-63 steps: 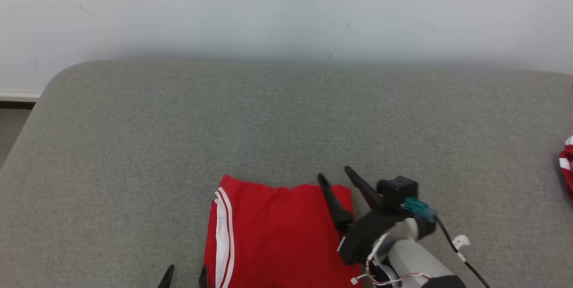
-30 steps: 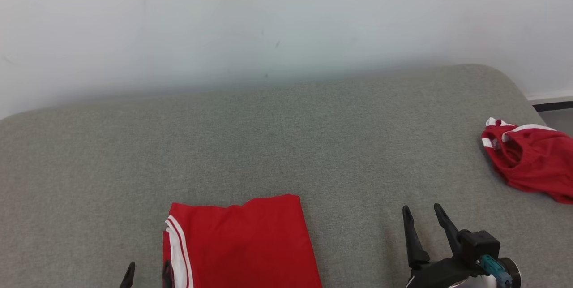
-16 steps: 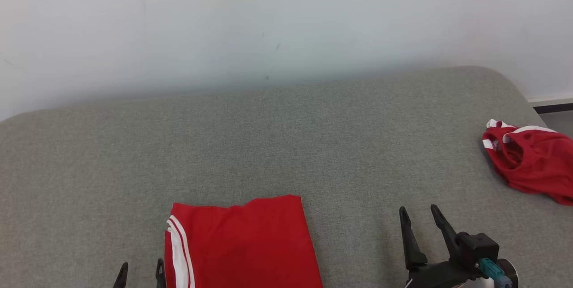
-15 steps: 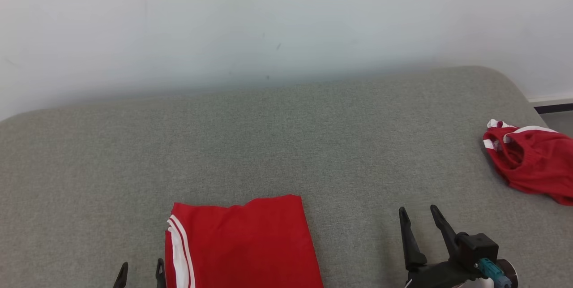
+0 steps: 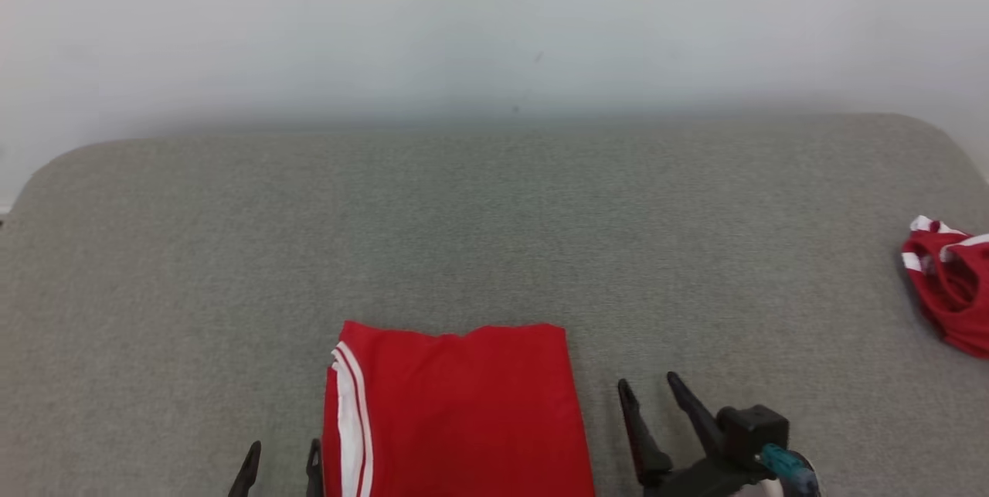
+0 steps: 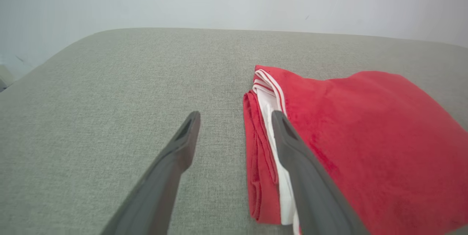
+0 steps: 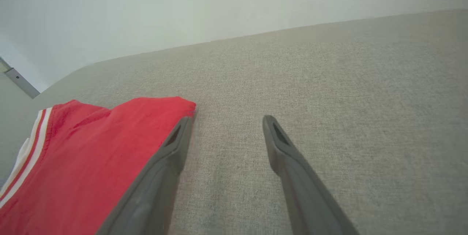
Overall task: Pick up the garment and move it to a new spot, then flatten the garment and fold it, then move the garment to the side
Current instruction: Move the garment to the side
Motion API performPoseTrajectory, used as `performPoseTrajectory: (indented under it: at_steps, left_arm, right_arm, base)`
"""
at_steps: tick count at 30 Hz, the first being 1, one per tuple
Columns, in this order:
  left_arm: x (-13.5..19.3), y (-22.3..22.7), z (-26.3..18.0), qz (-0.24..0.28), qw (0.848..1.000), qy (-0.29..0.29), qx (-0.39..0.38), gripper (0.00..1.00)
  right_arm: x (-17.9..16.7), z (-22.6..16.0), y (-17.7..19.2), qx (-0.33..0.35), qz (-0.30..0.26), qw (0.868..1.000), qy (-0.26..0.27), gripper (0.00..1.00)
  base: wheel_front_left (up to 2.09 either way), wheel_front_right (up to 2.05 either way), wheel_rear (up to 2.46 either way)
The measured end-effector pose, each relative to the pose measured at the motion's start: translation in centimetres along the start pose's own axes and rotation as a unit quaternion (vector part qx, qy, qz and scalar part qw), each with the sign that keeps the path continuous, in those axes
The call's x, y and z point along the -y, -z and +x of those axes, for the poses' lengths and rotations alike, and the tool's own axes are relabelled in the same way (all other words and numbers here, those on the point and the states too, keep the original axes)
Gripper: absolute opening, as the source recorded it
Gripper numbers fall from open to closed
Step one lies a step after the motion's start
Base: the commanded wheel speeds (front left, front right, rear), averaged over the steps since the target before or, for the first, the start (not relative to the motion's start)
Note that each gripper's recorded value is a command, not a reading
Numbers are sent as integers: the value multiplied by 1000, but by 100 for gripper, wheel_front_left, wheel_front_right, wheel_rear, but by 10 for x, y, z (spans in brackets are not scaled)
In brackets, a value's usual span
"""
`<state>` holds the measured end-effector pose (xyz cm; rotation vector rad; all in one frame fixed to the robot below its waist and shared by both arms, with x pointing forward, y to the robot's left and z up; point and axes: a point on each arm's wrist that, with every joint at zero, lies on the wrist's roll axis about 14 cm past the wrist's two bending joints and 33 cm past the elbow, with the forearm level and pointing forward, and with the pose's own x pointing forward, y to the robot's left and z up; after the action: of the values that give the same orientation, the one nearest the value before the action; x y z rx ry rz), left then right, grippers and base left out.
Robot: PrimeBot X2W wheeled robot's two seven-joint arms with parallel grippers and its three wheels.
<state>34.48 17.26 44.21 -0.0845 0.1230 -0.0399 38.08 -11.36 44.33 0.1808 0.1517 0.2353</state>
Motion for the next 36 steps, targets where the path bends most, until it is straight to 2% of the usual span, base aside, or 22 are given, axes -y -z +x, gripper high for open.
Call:
performPoseTrajectory:
  at_steps: [7,11,18,19,20,21,26,36]
  left_arm:
    - [-17,10,-12,-8,999,-30,-14,100]
    - [-25,11,-17,-11,999,-43,-15,100]
    - [-38,15,-24,-14,997,-67,-21,100]
    - [-38,16,-25,-14,997,-68,-23,100]
    - [-39,16,-25,-14,997,-69,-23,100]
    - [-39,16,-25,-14,997,-70,-24,100]
    - [-33,15,-20,-15,998,-56,-22,100]
    - [4,19,-1,-11,999,9,-30,100]
  right_arm:
    - [-43,22,22,-45,21,997,-65,100]
    - [-48,25,47,-92,23,993,-71,100]
    - [-63,36,66,-131,40,987,-90,100]
    - [-66,37,67,-134,39,986,-93,62]
    - [-66,37,69,-137,40,985,-95,42]
    - [-66,38,68,-136,40,985,-94,0]
    - [-57,35,67,-136,41,987,-80,0]
    - [4,15,46,-95,45,994,11,0]
  base:
    - [0,0,0]
    - [0,0,0]
    - [0,0,0]
    - [0,0,0]
    - [0,0,0]
    - [0,0,0]
    - [0,0,0]
    - [0,0,0]
